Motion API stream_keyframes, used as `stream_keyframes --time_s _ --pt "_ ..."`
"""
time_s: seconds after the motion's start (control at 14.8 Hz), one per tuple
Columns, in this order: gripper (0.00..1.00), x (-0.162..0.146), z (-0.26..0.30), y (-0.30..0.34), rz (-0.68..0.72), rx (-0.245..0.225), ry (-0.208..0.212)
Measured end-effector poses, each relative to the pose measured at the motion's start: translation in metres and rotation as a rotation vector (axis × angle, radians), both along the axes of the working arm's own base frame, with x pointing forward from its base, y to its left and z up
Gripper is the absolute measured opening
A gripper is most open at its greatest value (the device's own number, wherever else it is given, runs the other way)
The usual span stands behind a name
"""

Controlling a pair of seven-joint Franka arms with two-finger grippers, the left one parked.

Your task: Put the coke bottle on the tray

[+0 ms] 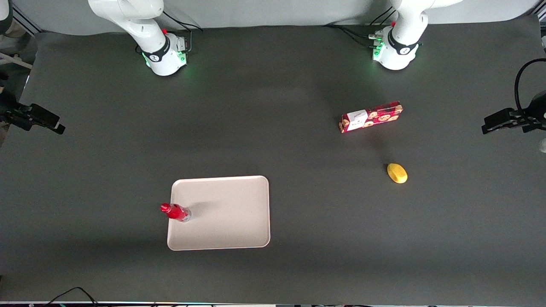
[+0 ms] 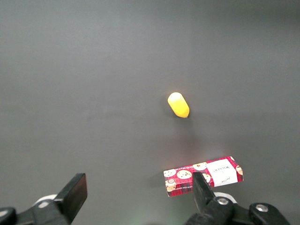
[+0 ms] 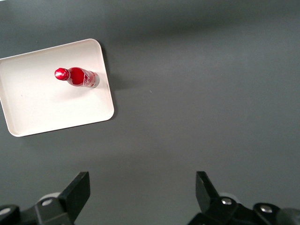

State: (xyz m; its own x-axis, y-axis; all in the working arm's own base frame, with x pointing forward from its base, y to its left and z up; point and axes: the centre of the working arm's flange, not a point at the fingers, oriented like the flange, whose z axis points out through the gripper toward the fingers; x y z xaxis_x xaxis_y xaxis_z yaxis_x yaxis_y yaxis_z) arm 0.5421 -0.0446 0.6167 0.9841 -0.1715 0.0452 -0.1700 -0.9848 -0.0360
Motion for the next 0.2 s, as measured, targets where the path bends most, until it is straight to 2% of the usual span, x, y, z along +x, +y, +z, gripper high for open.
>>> stream_keyframes --time_s 0.2 --pt "1.0 -0.0005 -0.0005 -0.0003 0.0 0.0 0.005"
